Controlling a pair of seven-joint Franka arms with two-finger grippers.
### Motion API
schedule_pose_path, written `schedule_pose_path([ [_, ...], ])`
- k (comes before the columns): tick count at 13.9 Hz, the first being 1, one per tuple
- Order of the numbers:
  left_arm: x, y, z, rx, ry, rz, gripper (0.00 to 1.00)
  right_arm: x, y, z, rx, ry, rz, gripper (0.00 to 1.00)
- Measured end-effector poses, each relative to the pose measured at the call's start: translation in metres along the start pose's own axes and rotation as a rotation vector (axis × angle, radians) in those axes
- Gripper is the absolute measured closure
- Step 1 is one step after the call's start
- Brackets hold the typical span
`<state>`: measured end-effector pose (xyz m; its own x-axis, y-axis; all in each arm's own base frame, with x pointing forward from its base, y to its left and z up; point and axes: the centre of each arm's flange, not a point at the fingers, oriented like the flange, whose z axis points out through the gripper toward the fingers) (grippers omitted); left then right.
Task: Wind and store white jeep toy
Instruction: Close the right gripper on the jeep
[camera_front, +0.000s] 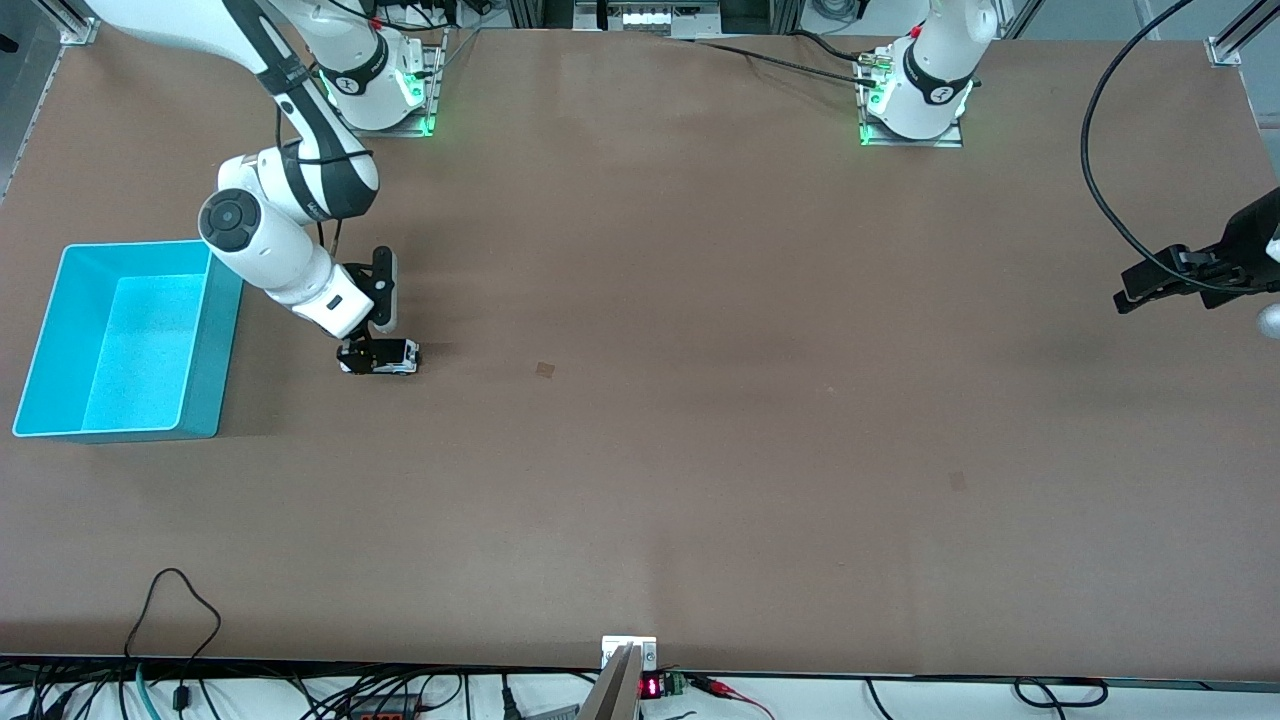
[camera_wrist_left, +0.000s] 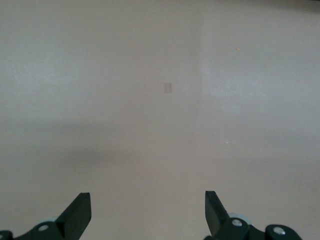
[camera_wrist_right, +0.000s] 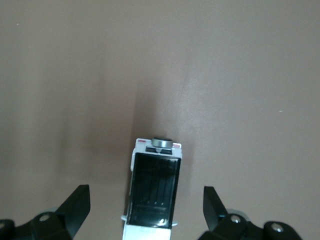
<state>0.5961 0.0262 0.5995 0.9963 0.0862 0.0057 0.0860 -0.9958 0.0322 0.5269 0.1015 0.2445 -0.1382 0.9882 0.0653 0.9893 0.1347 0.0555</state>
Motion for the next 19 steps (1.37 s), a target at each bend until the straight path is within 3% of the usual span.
schedule_pose_path([
  [9, -0.001, 0.009, 0.001, -0.002, -0.007, 0.015, 0.00, -0.022, 0.003, 0.024, 0.029, -0.015, -0.003, 0.00],
  [19, -0.001, 0.009, 0.001, -0.002, -0.007, 0.016, 0.00, -0.021, 0.003, 0.046, 0.009, 0.016, 0.003, 0.03],
])
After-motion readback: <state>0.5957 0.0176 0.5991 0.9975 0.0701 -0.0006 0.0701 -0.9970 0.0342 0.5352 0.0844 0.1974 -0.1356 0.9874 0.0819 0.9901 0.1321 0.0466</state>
